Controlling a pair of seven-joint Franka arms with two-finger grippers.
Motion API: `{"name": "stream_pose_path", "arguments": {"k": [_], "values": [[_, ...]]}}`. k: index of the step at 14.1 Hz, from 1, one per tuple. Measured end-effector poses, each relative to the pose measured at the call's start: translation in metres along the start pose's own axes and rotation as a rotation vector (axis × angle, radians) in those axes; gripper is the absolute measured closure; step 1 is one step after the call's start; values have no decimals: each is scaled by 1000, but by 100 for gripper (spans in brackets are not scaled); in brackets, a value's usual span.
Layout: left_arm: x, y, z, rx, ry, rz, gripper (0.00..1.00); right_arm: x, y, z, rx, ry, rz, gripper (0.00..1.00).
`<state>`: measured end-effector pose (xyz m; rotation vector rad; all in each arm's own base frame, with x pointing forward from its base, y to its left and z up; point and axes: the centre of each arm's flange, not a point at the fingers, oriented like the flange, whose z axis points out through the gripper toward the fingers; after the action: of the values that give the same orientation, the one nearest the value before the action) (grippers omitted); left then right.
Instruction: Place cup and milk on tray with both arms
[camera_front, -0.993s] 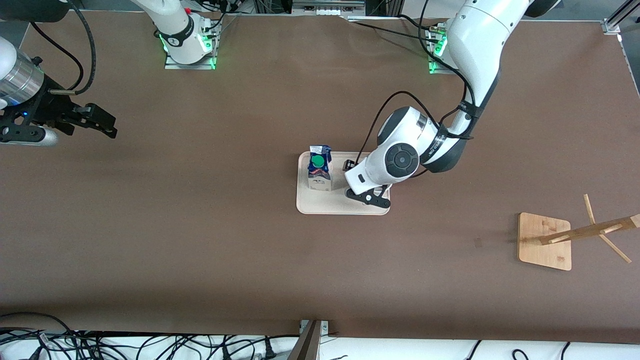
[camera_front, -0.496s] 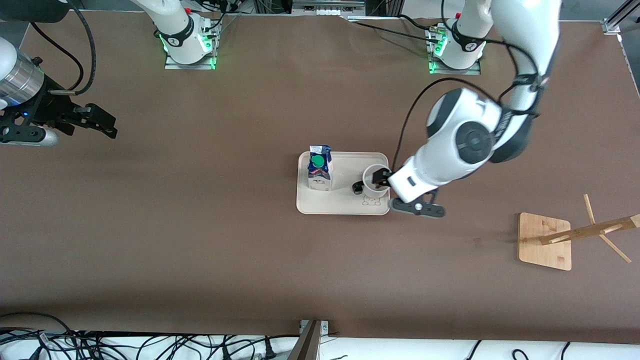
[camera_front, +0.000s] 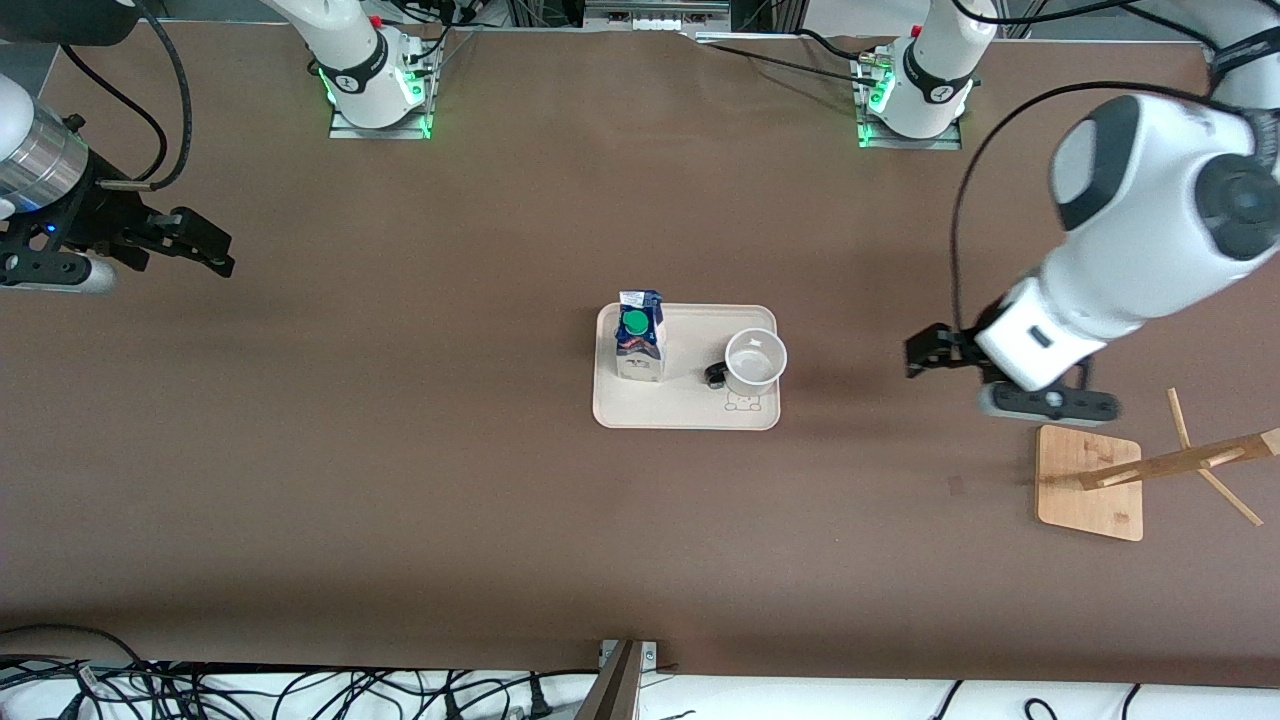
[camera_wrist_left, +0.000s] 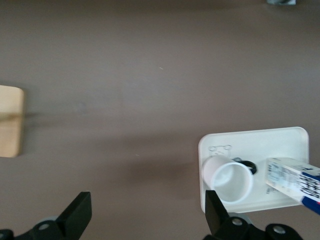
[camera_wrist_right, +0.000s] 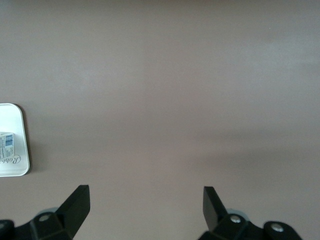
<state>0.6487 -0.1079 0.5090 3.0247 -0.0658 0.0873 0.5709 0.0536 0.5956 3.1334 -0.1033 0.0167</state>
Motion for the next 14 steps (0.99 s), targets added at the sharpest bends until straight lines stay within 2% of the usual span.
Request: {"name": "stream_pose_path", "arguments": {"k": [3, 6, 11, 14], "values": [[-5, -58, -37, 18, 38, -63, 0, 0, 0, 0, 0, 0, 0, 0], [-26, -98, -67, 21, -6, -122, 0, 0, 0, 0, 0, 0, 0, 0], [-49, -94, -87, 15, -56, -112, 0, 0, 0, 0, 0, 0, 0, 0], [-53, -105, -89, 14, -67, -20, 0, 0, 0, 0, 0, 0, 0, 0]]}}
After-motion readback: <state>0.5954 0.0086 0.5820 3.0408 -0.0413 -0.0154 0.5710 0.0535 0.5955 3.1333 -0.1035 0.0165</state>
